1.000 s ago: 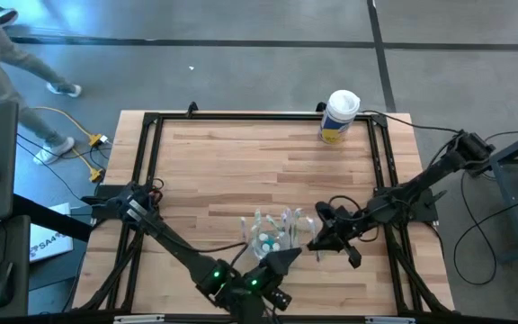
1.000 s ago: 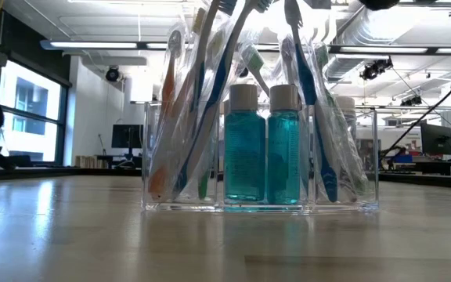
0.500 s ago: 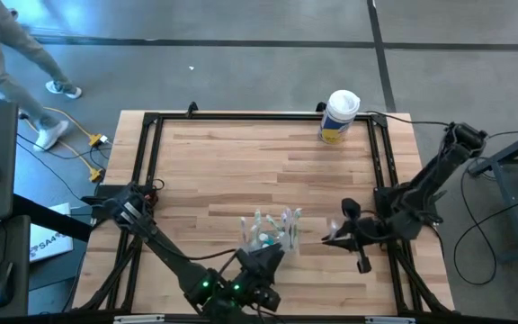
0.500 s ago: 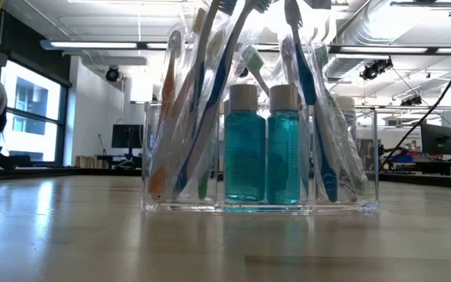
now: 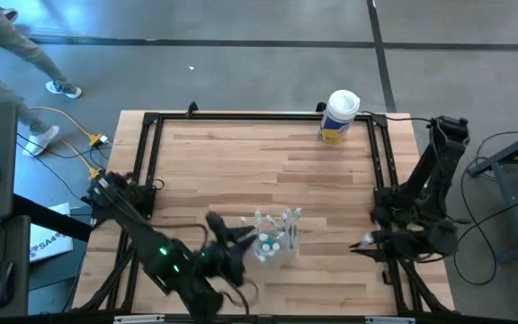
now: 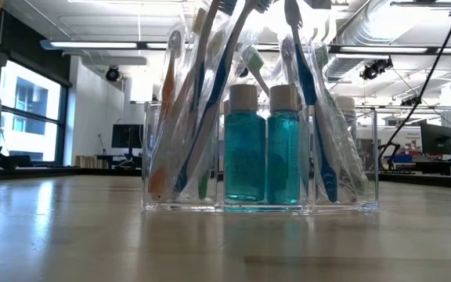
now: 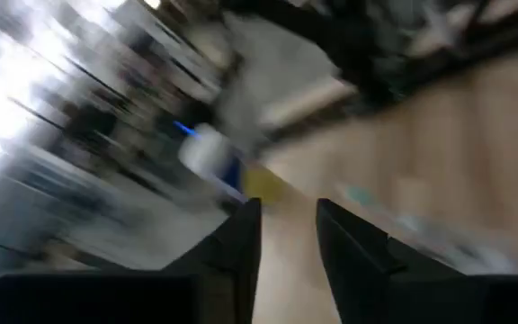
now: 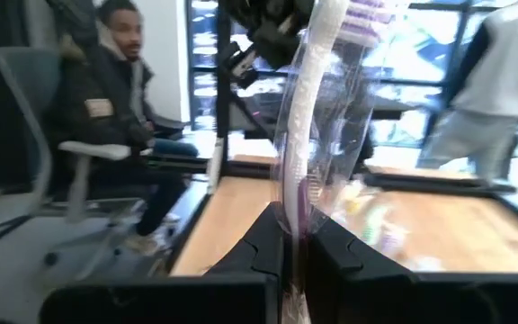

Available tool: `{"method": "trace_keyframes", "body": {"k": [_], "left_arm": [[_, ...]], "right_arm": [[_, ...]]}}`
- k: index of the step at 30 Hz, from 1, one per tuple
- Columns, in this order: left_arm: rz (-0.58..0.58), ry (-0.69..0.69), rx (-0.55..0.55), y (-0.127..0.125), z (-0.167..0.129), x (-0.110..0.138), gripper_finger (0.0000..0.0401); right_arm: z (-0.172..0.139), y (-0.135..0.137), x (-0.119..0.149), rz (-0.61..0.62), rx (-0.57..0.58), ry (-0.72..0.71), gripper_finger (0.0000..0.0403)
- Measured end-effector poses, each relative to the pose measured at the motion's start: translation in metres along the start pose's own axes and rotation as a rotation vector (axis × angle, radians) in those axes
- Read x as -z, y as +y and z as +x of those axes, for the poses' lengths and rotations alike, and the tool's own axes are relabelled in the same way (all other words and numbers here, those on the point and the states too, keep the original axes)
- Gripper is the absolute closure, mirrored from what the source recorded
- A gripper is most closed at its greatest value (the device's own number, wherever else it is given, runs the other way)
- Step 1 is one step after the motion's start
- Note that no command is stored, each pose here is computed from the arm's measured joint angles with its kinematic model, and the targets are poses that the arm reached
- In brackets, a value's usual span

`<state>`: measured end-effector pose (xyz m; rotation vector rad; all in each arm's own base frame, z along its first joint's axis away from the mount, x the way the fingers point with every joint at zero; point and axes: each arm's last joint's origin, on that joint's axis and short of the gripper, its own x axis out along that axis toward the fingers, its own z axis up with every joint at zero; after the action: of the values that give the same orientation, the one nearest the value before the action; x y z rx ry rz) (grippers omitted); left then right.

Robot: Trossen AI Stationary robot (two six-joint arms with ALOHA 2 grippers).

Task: Pick & Place toothbrushing station
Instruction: Put the purple toothbrush into the transparent organizer

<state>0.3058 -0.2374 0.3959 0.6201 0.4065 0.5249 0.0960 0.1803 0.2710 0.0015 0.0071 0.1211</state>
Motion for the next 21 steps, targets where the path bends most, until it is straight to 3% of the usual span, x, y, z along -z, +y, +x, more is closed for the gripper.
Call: {"method": "trace_keyframes", "body": {"k": [4, 8, 13, 18, 21], "left_arm": [[-0.18, 0.198, 0.145, 0.035, -0.005, 0.029, 0.0318], [-0.254, 0.312, 0.076, 0.046, -0.009, 0.049, 0.0346], [-0.177, 0.348, 0.118, 0.035, -0.01, 0.062, 0.0395], [-0.139, 0.428, 0.106, 0.026, -0.005, 0.084, 0.0399], [-0.184, 0.43, 0.085, 0.035, -0.008, 0.095, 0.0399]], "right_arm": [[-0.02, 0.001, -0.005, -0.034, 0.086, -0.01, 0.0393], [-0.023, 0.002, -0.004, -0.046, 0.107, -0.004, 0.0393], [-0.011, 0.004, 0.006, -0.038, 0.105, 0.019, 0.0393], [0.007, 0.008, 0.015, -0.042, 0.07, 0.035, 0.0393], [0.018, 0.01, 0.016, -0.05, 0.034, 0.022, 0.0393]]}}
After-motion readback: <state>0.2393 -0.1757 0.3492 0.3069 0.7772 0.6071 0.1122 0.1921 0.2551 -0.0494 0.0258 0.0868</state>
